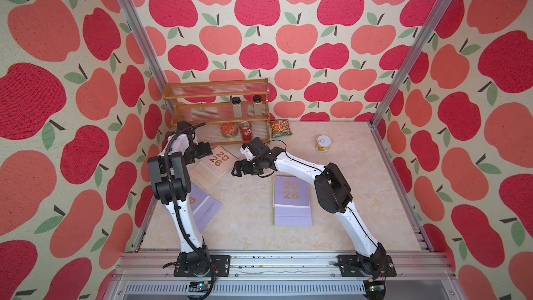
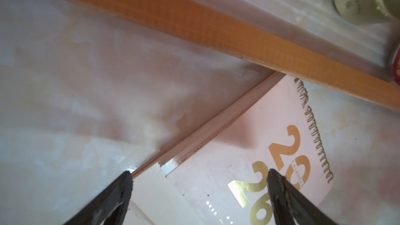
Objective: Stack the calendars
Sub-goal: Adjust the calendar at the center of the board.
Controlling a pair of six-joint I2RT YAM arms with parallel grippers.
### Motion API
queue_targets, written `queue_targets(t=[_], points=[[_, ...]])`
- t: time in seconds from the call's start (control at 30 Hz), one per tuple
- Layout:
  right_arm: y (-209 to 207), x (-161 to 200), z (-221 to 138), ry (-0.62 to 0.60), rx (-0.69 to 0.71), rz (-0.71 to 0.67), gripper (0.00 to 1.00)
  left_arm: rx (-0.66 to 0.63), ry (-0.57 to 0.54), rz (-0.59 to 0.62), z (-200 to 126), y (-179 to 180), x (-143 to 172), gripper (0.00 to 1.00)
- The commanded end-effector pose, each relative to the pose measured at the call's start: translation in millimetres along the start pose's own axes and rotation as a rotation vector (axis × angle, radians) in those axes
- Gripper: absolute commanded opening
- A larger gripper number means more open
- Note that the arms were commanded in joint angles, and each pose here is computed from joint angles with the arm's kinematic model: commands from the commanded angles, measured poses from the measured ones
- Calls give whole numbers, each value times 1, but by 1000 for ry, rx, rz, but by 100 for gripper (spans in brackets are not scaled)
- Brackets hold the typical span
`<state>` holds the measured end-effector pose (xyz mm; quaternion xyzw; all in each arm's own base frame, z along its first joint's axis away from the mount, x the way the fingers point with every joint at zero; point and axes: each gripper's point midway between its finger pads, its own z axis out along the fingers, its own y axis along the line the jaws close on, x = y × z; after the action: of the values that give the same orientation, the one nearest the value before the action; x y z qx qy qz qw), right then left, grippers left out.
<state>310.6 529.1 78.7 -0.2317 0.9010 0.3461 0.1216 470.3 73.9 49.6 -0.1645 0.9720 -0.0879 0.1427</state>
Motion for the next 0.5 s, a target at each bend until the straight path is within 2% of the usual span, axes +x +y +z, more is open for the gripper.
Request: queue_targets(t=[0.0, 0.47], points=[[-2, 1, 9, -7, 23, 21, 96, -28, 25, 45, 5, 1, 0, 94], [-11, 9, 19, -6, 26, 75, 97, 32, 126, 75, 34, -33, 29, 92]])
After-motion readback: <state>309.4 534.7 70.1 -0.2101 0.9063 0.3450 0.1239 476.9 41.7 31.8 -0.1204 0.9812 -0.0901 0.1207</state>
